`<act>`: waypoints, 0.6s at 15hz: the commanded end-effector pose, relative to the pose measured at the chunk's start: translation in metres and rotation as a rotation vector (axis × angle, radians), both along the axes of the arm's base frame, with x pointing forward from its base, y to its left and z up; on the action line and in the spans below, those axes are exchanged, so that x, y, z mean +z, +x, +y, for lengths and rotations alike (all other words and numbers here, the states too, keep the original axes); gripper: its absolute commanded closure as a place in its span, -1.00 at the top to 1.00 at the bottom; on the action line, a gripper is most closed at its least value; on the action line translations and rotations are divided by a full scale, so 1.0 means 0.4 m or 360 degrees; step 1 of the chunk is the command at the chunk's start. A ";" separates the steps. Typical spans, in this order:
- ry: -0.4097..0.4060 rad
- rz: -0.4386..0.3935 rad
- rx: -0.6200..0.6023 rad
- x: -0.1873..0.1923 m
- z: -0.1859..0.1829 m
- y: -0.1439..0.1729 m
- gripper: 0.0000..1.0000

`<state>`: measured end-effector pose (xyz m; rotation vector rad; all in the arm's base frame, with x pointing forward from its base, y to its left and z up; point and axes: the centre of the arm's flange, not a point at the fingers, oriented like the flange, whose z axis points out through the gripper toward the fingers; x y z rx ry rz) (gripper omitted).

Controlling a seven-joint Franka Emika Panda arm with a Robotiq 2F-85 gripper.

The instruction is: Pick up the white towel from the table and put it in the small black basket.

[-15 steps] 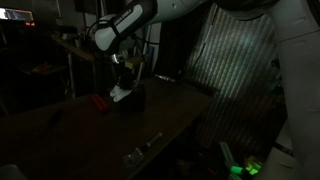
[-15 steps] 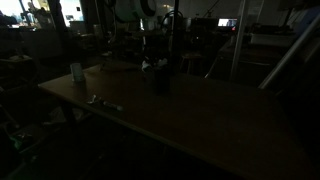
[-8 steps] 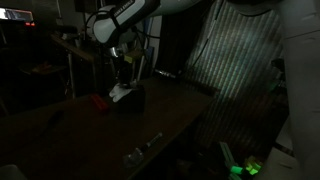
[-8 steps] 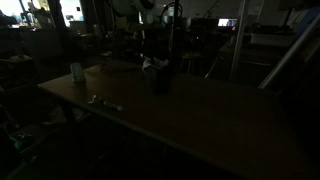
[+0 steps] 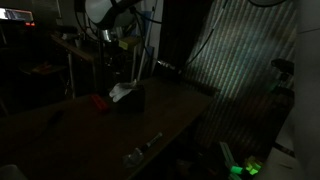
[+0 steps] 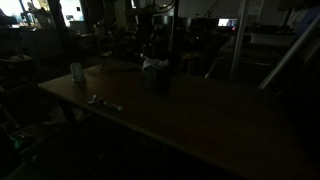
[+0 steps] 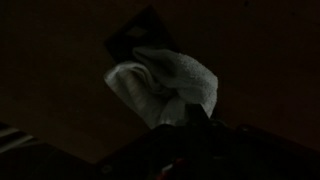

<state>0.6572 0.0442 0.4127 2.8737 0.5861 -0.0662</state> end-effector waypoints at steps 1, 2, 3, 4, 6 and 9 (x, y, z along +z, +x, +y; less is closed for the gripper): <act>0.0045 -0.0064 0.0072 0.057 0.069 -0.006 -1.00; 0.0039 -0.0062 0.0115 0.058 0.096 -0.008 -1.00; 0.0036 -0.0057 0.0158 0.058 0.120 -0.008 -1.00; 0.0025 -0.0044 0.0212 0.052 0.143 -0.007 -1.00; 0.0005 -0.0018 0.0303 0.040 0.178 -0.007 -1.00; -0.0030 0.0044 0.0401 0.000 0.194 -0.002 -1.00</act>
